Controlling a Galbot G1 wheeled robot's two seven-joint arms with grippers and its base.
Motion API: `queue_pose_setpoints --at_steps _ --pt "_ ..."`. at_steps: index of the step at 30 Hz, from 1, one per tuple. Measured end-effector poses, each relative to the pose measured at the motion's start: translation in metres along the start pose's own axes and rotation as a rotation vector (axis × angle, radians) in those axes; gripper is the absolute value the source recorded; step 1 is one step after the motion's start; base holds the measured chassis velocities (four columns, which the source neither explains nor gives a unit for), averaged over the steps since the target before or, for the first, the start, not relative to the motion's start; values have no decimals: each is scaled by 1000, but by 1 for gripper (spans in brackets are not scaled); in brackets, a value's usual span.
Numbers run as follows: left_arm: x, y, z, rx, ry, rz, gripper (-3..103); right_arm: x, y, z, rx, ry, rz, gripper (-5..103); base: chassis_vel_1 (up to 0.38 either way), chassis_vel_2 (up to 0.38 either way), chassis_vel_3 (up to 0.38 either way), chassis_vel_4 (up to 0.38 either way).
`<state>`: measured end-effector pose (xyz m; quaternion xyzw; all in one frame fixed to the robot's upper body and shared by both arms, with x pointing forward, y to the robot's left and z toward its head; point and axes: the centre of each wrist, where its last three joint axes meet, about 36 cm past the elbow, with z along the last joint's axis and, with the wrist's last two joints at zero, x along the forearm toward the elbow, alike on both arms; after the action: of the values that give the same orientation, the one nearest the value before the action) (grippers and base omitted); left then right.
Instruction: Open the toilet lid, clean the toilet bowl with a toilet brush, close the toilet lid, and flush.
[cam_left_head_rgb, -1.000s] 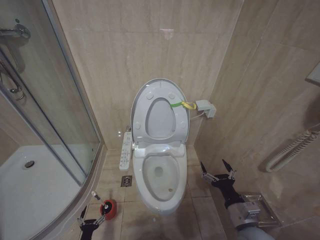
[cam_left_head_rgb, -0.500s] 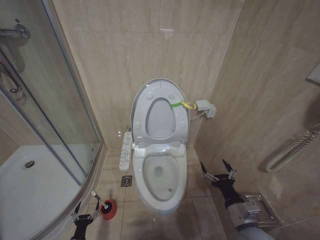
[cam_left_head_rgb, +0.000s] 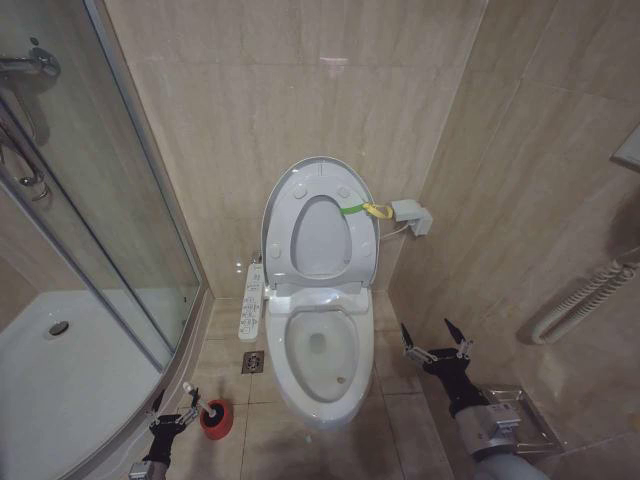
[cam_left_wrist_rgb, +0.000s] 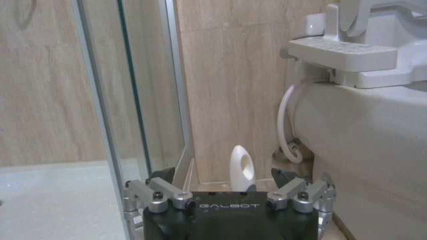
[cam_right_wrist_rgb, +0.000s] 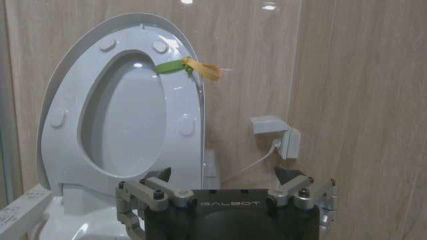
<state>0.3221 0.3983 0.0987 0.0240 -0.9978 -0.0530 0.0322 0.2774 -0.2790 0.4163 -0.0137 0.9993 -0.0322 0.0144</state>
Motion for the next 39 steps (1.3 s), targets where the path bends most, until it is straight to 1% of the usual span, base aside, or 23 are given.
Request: queue_pose_setpoints --at_steps 8,18,19,26,27,33,34,39 --pt "-8 3 1 16 1 13 96 0 0 0 0 0 0 100 0 0 0 0" --pt "-14 -3 6 42 14 22 95 0 0 0 0 0 0 100 0 0 0 0" --pt "-14 -4 7 44 18 22 90 0 0 0 0 0 0 100 0 0 0 0" --pt "-13 -5 10 49 25 21 90 0 0 0 0 0 0 100 0 0 0 0" --pt "-13 -6 10 50 26 21 86 0 0 0 0 0 0 100 0 0 0 0" --pt "-12 -5 10 49 27 18 86 0 0 0 0 0 0 100 0 0 0 0" --pt "-12 -5 10 49 27 18 59 0 0 0 0 0 0 100 0 0 0 0" --pt "-11 -5 13 52 37 17 59 0 0 0 0 0 0 100 0 0 0 0"
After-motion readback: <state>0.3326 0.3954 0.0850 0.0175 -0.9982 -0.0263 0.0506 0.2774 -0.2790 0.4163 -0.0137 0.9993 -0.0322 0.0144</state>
